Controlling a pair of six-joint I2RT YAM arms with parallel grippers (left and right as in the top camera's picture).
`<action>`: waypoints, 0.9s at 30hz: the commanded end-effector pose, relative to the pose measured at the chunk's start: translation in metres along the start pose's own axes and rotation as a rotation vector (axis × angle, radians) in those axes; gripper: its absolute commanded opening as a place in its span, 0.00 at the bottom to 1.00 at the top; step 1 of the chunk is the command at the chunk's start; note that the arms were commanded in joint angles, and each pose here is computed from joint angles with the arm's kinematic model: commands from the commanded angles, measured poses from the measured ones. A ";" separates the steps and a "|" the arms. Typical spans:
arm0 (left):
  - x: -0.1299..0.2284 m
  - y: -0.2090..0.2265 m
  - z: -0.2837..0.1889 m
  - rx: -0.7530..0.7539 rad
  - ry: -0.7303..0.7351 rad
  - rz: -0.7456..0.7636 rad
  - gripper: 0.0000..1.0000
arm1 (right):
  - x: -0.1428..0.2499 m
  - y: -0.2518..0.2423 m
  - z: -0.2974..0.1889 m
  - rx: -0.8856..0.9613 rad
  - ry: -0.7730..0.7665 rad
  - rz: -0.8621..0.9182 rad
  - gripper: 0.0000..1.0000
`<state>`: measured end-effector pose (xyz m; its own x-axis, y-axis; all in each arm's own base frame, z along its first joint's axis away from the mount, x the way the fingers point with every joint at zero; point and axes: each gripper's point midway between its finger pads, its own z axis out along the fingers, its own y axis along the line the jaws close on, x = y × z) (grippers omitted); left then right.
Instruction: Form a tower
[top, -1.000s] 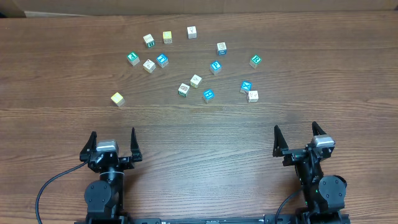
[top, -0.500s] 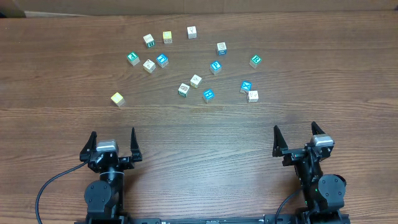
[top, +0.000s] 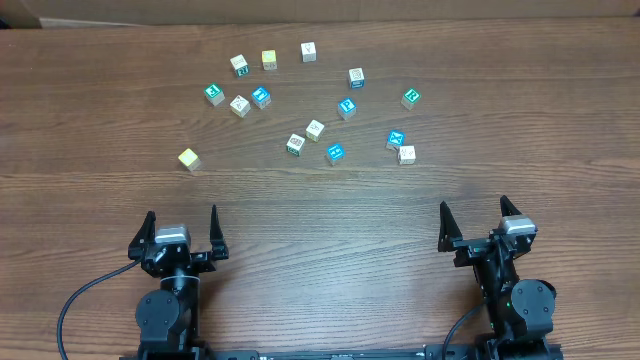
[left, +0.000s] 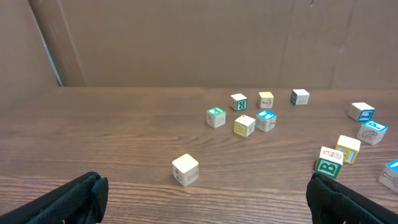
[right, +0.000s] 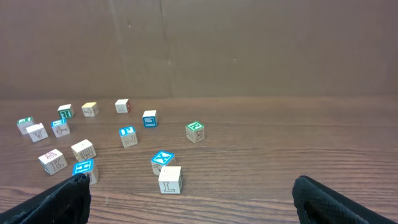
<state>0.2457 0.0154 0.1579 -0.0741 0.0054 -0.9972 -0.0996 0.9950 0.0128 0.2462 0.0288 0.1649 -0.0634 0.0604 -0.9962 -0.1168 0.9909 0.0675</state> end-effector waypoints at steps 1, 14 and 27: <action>-0.001 0.003 0.000 -0.013 -0.007 0.018 1.00 | 0.004 0.001 0.001 -0.004 0.007 0.003 1.00; -0.005 0.003 0.000 -0.016 -0.024 0.016 1.00 | 0.004 0.001 0.001 -0.004 0.007 0.003 1.00; -0.118 -0.003 -0.032 0.041 -0.058 0.035 1.00 | 0.004 0.001 0.001 -0.004 0.007 0.003 1.00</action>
<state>0.2304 0.0088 0.2258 -0.0731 0.0172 -0.9972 -0.0581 0.9981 0.0214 0.2462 0.0287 0.1649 -0.0634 0.0607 -0.9961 -0.1164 0.9909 0.0678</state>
